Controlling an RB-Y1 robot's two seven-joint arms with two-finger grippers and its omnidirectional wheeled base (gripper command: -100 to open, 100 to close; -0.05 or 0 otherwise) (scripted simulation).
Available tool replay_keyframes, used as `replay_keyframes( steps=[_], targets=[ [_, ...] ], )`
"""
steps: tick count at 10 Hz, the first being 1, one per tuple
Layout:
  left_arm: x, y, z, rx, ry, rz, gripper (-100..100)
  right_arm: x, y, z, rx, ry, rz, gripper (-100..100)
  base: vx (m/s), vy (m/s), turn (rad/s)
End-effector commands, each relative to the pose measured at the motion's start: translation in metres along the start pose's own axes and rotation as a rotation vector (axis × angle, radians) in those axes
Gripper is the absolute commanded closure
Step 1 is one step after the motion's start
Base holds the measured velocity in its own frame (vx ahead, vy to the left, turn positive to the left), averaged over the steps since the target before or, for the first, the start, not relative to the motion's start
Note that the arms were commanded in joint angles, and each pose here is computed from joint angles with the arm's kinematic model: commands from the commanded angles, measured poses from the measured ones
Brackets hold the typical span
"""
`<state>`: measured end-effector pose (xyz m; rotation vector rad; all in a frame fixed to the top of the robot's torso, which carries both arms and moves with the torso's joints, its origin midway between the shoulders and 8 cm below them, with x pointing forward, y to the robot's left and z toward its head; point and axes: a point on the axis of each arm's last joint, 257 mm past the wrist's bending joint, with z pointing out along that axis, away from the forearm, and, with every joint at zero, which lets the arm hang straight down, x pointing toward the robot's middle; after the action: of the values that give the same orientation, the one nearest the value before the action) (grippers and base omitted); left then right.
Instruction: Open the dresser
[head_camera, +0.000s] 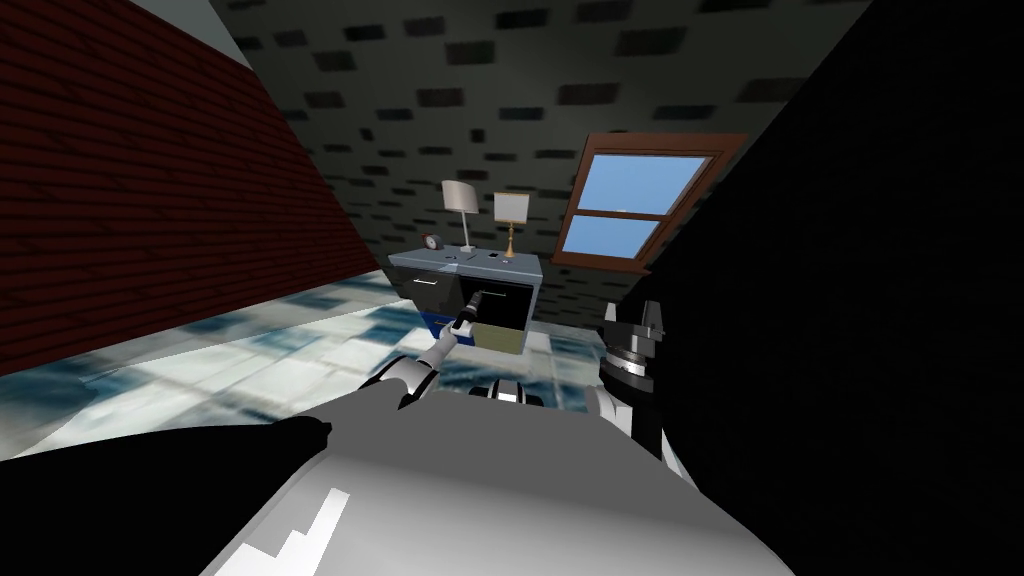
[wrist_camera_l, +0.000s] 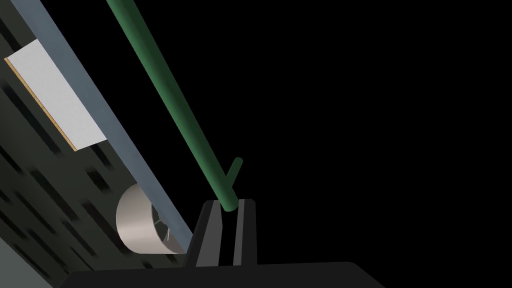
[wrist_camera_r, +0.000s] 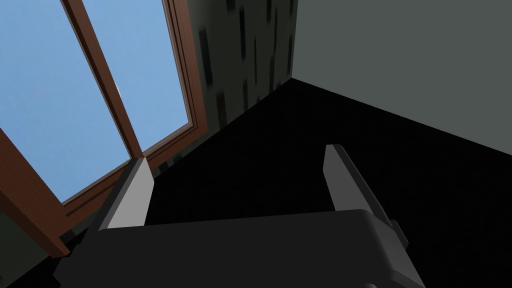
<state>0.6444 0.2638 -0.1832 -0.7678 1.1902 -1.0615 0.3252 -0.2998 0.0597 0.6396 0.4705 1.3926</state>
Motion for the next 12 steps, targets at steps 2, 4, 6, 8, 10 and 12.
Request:
replay_keyframes(
  steps=[2, 4, 6, 8, 10, 12],
  targets=[
    [-0.019, 0.008, 0.002, -0.003, -0.025, -0.004, 100, 0.0, 0.0, 0.0, 0.0, 0.0, 0.0, 0, -0.035, -0.006, -0.068],
    [-0.026, 0.013, 0.001, -0.009, -0.032, -0.005, 100, 0.0, 0.0, 0.0, 0.0, 0.0, 0.0, 0, -0.036, -0.011, -0.054],
    [-0.032, 0.018, 0.0, -0.016, -0.037, -0.007, 100, 0.0, 0.0, 0.0, 0.0, 0.0, 0.0, 0, -0.037, -0.011, -0.056],
    [-0.038, 0.023, -0.001, -0.024, -0.041, -0.012, 100, 0.0, 0.0, 0.0, 0.0, 0.0, 0.0, 0, -0.032, -0.011, -0.054],
    [-0.039, 0.022, -0.001, -0.021, -0.04, -0.002, 100, 0.0, 0.0, 0.0, 0.0, 0.0, 0.0, 0, -0.024, -0.005, -0.012],
    [-0.044, 0.023, -0.008, -0.023, -0.044, 0.0, 100, 0.0, 0.0, 0.0, 0.0, 0.0, 0.0, 0, 0.003, -0.009, 0.002]
  ],
)
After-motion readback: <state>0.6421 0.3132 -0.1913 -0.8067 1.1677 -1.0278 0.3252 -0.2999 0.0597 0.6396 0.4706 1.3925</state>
